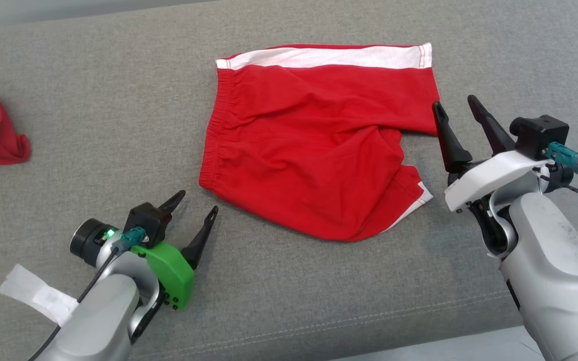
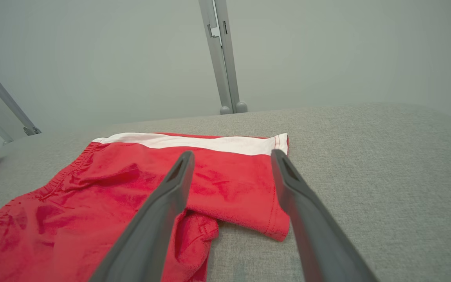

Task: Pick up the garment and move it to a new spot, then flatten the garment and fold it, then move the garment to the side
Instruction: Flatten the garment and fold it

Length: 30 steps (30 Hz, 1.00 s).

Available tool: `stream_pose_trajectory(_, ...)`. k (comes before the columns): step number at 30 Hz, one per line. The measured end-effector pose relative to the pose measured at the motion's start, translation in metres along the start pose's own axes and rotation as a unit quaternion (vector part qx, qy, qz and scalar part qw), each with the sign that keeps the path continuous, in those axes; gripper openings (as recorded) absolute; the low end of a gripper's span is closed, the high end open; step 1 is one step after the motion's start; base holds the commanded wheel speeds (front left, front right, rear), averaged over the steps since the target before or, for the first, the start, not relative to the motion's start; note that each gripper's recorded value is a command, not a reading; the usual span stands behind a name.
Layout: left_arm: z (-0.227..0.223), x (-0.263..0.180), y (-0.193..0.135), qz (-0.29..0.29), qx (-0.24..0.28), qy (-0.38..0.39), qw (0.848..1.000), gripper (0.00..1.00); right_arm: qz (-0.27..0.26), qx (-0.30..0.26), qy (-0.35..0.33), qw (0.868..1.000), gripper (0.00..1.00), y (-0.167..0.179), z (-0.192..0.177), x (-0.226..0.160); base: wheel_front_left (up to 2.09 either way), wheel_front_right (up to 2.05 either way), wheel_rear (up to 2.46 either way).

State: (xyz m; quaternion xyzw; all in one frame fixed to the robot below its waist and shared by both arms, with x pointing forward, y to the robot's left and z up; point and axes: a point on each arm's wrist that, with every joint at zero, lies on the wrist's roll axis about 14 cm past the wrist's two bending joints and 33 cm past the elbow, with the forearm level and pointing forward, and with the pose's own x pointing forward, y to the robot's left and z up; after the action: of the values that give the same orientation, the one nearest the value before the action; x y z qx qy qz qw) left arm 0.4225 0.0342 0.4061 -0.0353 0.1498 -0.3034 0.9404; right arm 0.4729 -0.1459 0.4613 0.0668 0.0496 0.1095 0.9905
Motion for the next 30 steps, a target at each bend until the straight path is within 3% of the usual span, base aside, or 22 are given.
stream_pose_trajectory(2, -0.013, -0.003, -0.001, -0.021, 0.056, 0.024, 0.998, 1.00, -0.008, 0.005, -0.005, 1.000, 1.00, -0.004, 0.001, -0.006, 0.00, 0.00, 0.00)
stream_pose_trajectory(6, -0.025, -0.003, 0.001, -0.036, 0.105, 0.045, 0.993, 1.00, -0.021, 0.010, -0.007, 1.000, 1.00, -0.012, -0.001, -0.015, 0.00, 0.00, 0.00)
stream_pose_trajectory(20, -0.016, 0.022, -0.005, -0.050, 0.154, 0.032, 0.986, 1.00, -0.059, 0.018, -0.001, 0.998, 1.00, -0.034, -0.011, -0.039, 0.00, 0.00, 0.00)
stream_pose_trajectory(27, 0.015, 0.032, -0.022, -0.069, 0.172, -0.020, 0.982, 1.00, -0.067, 0.019, 0.013, 0.997, 1.00, -0.037, -0.022, -0.049, 0.00, 0.00, 0.00)
stream_pose_trajectory(28, 0.018, 0.033, -0.023, -0.070, 0.173, -0.025, 0.982, 0.67, -0.067, 0.020, 0.017, 0.997, 1.00, -0.037, -0.025, -0.051, 0.00, 0.00, 0.00)
stream_pose_trajectory(30, 0.024, 0.033, -0.026, -0.073, 0.173, -0.034, 0.982, 0.29, -0.068, 0.020, 0.026, 0.997, 1.00, -0.037, -0.032, -0.055, 0.00, 0.00, 0.00)
